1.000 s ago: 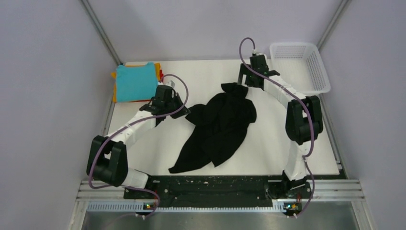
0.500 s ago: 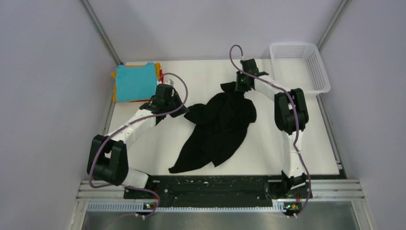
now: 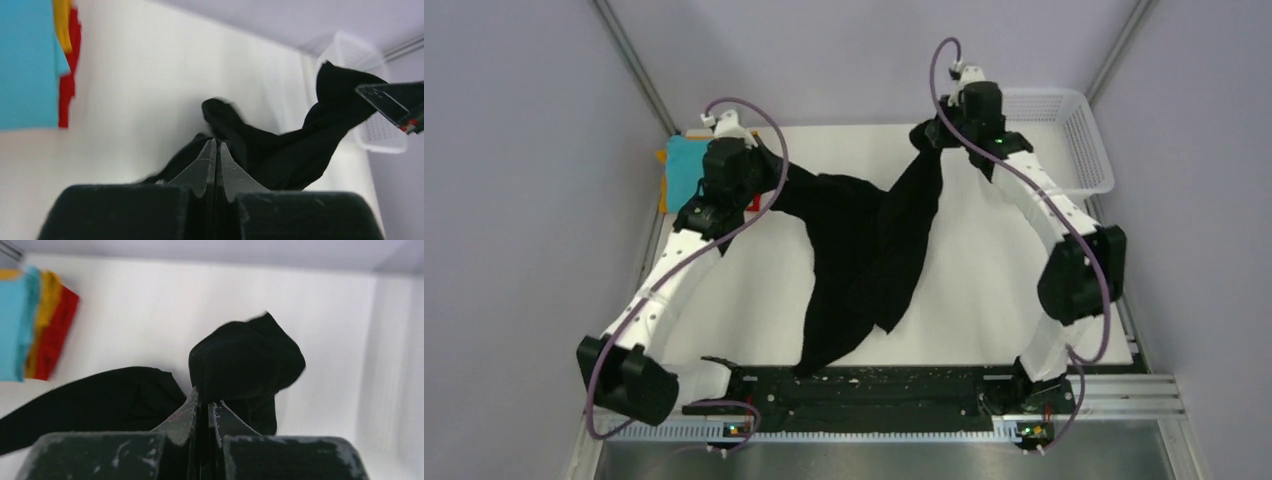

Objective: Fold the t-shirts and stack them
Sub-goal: Flatten out the tshirt

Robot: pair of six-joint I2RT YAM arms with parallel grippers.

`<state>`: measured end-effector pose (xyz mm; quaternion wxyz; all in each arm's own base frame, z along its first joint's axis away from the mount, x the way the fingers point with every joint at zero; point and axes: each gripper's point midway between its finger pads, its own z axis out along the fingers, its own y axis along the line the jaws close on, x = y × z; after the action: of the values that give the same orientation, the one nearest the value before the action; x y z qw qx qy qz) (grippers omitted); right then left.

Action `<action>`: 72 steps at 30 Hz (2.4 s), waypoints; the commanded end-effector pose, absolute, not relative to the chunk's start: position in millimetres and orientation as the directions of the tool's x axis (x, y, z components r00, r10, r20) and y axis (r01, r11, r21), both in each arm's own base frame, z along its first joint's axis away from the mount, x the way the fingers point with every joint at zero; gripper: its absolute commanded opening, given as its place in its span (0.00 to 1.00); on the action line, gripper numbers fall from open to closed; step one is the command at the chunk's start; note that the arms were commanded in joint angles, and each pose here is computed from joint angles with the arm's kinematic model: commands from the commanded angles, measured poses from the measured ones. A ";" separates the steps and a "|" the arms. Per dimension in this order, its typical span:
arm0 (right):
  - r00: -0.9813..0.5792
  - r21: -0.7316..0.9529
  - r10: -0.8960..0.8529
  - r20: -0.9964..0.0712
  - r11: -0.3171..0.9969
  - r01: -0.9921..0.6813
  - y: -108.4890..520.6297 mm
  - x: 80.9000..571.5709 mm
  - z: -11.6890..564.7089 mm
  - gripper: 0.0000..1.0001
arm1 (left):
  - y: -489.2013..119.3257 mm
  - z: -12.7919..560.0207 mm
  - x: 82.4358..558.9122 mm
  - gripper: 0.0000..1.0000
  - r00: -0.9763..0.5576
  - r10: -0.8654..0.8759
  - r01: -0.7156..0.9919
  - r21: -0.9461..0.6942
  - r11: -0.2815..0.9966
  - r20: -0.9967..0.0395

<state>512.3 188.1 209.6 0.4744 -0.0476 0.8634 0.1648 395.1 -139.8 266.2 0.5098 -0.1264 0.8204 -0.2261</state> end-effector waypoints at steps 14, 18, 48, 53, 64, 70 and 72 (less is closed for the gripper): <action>0.394 -0.009 0.156 -0.906 0.923 -0.386 112.9 297.0 606.0 0.00 | -27.7 595.9 235.6 0.00 0.476 -0.391 0.159 -0.360 0.919 -0.788; 0.467 -0.028 0.161 -0.869 0.928 -0.372 96.4 252.9 629.6 0.00 | -3.5 619.5 191.9 0.00 0.571 -0.355 0.123 -0.351 0.928 -0.740; -0.142 0.054 0.038 -0.989 0.992 -0.111 114.0 509.0 330.0 0.18 | 25.2 266.2 412.3 0.49 -0.276 -0.408 -0.506 -0.229 0.832 -0.870; -0.306 0.070 0.040 -0.951 0.994 -0.087 121.0 532.2 253.7 0.69 | 4.3 200.7 419.3 0.99 -0.437 -0.462 -0.491 -0.225 0.841 -0.772; -0.426 0.155 0.068 -0.902 0.973 -0.172 144.7 477.6 231.1 0.99 | -75.4 190.9 449.5 0.99 -0.604 -0.435 -0.165 -0.429 0.888 -0.668; -0.613 0.272 0.116 -0.781 0.947 -0.168 165.1 397.6 180.7 0.99 | -113.4 167.3 480.1 0.99 -0.698 -0.367 -0.065 -0.457 0.887 -0.614; -0.689 0.321 0.132 -0.713 0.935 -0.153 172.4 366.1 160.5 0.99 | -119.8 149.1 488.9 0.99 -0.729 -0.358 -0.073 -0.455 0.888 -0.583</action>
<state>423.8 153.5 186.5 0.4730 -0.0277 0.8709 0.1304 468.4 -92.2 157.7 0.3629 -0.1569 0.9035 -0.1653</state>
